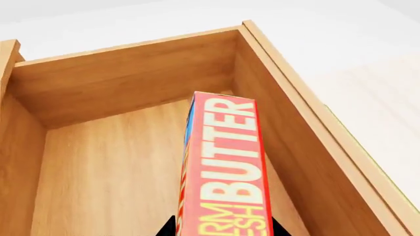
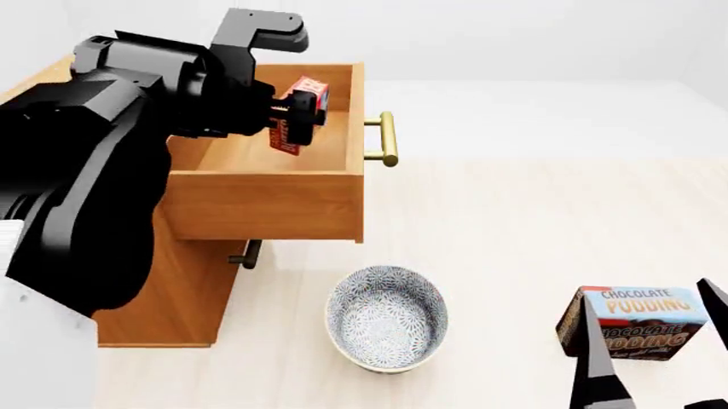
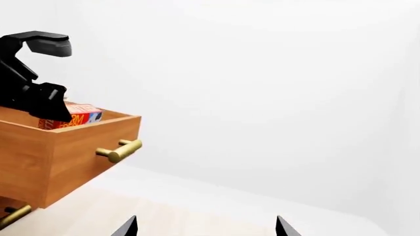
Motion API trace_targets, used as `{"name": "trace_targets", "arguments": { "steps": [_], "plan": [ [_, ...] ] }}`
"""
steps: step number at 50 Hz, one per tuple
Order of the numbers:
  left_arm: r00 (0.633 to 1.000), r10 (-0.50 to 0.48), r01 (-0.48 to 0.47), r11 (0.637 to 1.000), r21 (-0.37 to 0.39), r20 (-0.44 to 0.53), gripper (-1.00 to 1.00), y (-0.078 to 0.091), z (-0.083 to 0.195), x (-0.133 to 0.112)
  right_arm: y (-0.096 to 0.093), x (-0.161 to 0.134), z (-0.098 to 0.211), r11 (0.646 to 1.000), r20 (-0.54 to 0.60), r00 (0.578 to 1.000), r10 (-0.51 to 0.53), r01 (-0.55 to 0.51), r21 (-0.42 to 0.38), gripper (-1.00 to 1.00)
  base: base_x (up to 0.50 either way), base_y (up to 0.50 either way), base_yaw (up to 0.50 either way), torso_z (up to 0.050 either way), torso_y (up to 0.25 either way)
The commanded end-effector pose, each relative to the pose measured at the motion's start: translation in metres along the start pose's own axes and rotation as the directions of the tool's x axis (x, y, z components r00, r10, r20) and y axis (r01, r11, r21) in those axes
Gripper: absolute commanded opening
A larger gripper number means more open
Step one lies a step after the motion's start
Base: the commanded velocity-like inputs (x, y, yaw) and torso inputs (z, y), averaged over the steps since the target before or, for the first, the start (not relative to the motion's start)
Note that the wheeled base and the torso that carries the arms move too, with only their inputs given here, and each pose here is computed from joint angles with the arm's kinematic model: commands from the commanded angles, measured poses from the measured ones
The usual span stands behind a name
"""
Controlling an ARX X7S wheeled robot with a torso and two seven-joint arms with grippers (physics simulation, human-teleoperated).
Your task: Put the butter at the back in the top drawer of the cabinet and close it.
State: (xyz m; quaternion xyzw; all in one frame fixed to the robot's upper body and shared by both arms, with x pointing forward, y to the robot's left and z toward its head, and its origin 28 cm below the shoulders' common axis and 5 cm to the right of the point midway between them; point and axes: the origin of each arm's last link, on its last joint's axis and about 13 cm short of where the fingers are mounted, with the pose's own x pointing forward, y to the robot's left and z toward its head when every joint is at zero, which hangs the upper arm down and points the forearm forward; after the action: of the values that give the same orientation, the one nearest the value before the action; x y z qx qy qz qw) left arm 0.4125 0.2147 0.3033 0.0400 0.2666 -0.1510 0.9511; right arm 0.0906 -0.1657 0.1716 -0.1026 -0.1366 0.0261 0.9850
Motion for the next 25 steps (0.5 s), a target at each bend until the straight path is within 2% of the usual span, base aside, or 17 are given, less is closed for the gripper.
{"name": "trace_targets", "arguments": {
  "steps": [1,25],
  "plan": [
    [0.998,-0.021,0.024,0.999,-0.041,0.058,-1.0,-0.0047,0.006,0.0005,-0.0026,0.001,-0.0033,1.0,-0.006,1.0,-0.008,0.008,0.009,1.0,0.0,0.0,0.0,0.0,0.0],
    [0.998,-0.047,0.049,0.997,-0.061,0.037,-1.0,-0.0067,-0.0023,0.0067,-0.0037,0.0011,-0.0041,1.0,-0.007,1.0,-0.018,0.018,0.013,1.0,0.0,0.0,0.0,0.0,0.001]
  ]
}}
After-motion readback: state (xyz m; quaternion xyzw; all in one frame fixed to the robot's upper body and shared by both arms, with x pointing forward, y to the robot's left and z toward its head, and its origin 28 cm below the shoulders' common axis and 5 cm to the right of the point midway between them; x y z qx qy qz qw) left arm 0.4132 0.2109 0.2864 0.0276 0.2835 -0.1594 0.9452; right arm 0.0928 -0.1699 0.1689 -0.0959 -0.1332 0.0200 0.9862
